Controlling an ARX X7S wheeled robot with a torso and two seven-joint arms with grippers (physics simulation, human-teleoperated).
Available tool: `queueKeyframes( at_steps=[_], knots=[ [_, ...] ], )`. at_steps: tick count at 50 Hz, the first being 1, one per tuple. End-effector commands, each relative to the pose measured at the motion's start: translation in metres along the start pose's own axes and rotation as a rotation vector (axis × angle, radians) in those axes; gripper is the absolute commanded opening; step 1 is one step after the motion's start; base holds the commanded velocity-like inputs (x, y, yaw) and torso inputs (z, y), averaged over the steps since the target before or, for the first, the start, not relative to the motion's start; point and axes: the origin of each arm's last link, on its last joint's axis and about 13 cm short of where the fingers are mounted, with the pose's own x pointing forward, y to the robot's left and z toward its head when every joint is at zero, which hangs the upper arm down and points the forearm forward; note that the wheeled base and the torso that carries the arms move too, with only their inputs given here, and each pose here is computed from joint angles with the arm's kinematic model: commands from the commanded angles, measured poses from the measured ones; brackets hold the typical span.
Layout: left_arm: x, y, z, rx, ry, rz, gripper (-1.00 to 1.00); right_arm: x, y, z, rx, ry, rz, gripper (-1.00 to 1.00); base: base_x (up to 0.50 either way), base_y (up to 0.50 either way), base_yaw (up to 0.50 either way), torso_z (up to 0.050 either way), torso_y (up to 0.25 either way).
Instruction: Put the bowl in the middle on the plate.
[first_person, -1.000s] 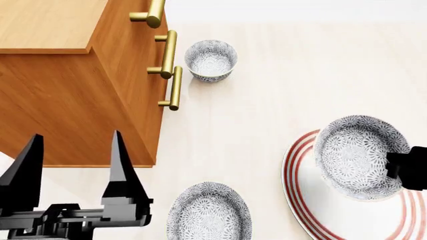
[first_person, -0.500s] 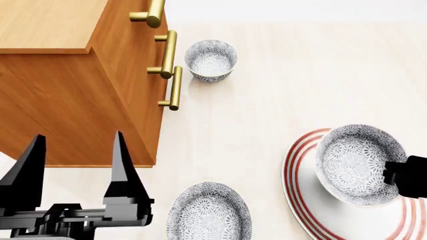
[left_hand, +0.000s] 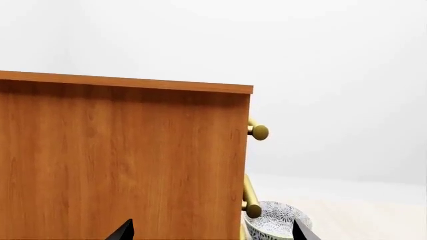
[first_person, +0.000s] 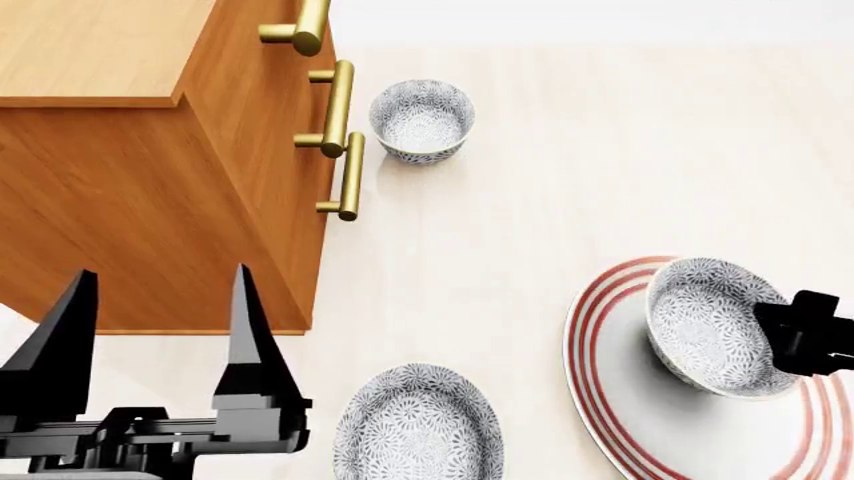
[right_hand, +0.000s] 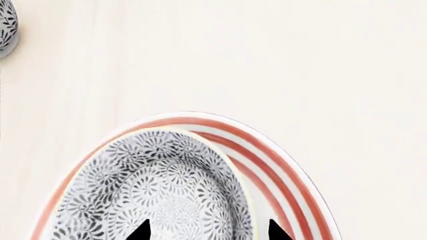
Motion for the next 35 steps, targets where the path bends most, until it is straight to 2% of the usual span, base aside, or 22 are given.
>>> queueKeyframes(
  at_steps=[1, 8, 16, 19, 23, 24, 29, 31, 34, 35],
  knots=[
    [0.0, 0.0, -0.001, -0.002, 0.003, -0.001, 1.0, -0.001, 0.0, 0.004, -0.002, -0.027, -0.003, 1.0, 0.0, 0.0, 0.0, 0.0, 0.0],
    [0.0, 0.0, -0.001, -0.002, 0.004, -0.002, 1.0, -0.003, 0.005, 0.007, -0.004, -0.057, 0.002, 1.0, 0.0, 0.0, 0.0, 0.0, 0.0],
    [0.0, 0.0, 0.0, -0.003, 0.001, 0.004, 1.0, -0.005, 0.013, 0.022, 0.004, -0.247, -0.02, 1.0, 0.0, 0.0, 0.0, 0.0, 0.0],
    [0.0, 0.001, 0.0, -0.006, -0.007, 0.004, 1.0, -0.005, 0.016, 0.027, -0.034, -0.346, -0.051, 1.0, 0.0, 0.0, 0.0, 0.0, 0.0],
    [0.0, 0.001, 0.001, -0.014, -0.016, 0.008, 1.0, -0.006, 0.017, 0.036, -0.019, -0.48, -0.077, 1.0, 0.0, 0.0, 0.0, 0.0, 0.0],
    [0.0, 0.001, 0.001, -0.018, -0.022, 0.007, 1.0, -0.008, 0.019, 0.04, 0.008, -0.535, -0.066, 1.0, 0.0, 0.0, 0.0, 0.0, 0.0],
    [0.0, 0.001, 0.001, -0.023, -0.029, 0.003, 1.0, -0.006, 0.022, 0.043, -0.054, -0.777, -0.124, 1.0, 0.0, 0.0, 0.0, 0.0, 0.0],
    [0.0, 0.001, 0.001, -0.024, -0.027, 0.002, 1.0, -0.006, 0.023, 0.042, -0.056, -0.814, -0.124, 1.0, 0.0, 0.0, 0.0, 0.0, 0.0],
    [0.0, 0.001, 0.002, -0.021, -0.029, -0.001, 1.0, -0.006, 0.025, 0.04, -0.11, -0.908, -0.118, 1.0, 0.0, 0.0, 0.0, 0.0, 0.173],
    [0.0, 0.001, 0.002, -0.023, -0.028, -0.001, 1.0, -0.007, 0.026, 0.041, -0.083, -0.92, -0.104, 1.0, 0.0, 0.0, 0.0, 0.0, 0.25]
  ],
)
